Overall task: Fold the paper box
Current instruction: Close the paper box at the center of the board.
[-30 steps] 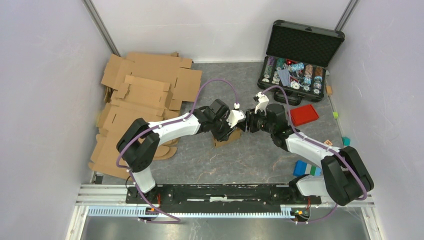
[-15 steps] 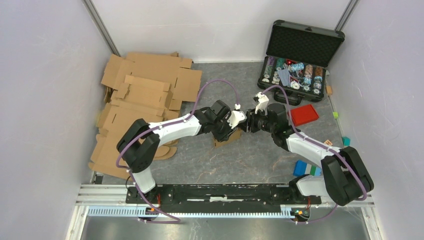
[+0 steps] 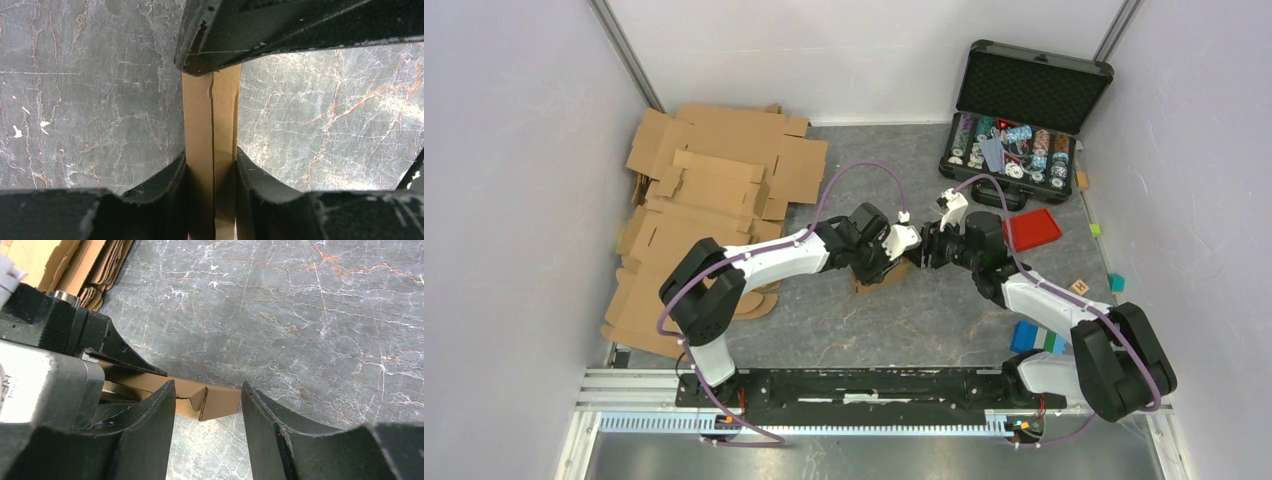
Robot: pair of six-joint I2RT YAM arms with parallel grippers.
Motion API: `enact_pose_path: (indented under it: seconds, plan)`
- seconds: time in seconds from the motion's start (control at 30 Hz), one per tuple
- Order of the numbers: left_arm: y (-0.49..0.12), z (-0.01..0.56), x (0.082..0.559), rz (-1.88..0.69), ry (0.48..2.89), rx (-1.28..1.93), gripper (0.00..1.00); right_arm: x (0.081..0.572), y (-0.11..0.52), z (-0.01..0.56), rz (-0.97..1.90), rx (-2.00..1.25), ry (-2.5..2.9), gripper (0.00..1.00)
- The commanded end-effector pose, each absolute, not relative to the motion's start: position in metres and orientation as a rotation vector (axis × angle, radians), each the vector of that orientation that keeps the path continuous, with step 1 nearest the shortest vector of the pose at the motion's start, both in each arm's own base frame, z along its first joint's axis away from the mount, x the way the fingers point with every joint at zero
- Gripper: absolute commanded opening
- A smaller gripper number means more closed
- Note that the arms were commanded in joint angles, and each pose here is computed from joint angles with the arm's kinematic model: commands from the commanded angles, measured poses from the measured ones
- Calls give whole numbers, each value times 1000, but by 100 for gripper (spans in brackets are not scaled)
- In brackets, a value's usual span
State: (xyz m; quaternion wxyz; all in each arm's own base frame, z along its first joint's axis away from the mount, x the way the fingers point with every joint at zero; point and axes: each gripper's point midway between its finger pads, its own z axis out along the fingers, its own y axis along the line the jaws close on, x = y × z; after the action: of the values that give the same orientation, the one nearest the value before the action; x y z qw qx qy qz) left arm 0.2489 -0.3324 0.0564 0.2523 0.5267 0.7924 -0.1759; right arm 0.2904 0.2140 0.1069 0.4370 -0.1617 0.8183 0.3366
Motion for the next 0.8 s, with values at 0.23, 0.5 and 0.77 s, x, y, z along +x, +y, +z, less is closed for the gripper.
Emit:
enact_pose_path:
  seconds: [0.23, 0.5, 0.77]
  plan:
    - [-334, 28, 239, -436, 2218, 1508, 15, 261, 244, 154, 962, -687, 1768, 59]
    - [-334, 27, 237, -446, 2223, 1516, 15, 259, 243, 152, 964, -680, 1780, 59]
    - [-334, 28, 237, -444, 2224, 1520, 15, 249, 246, 160, 1005, -729, 1719, 59]
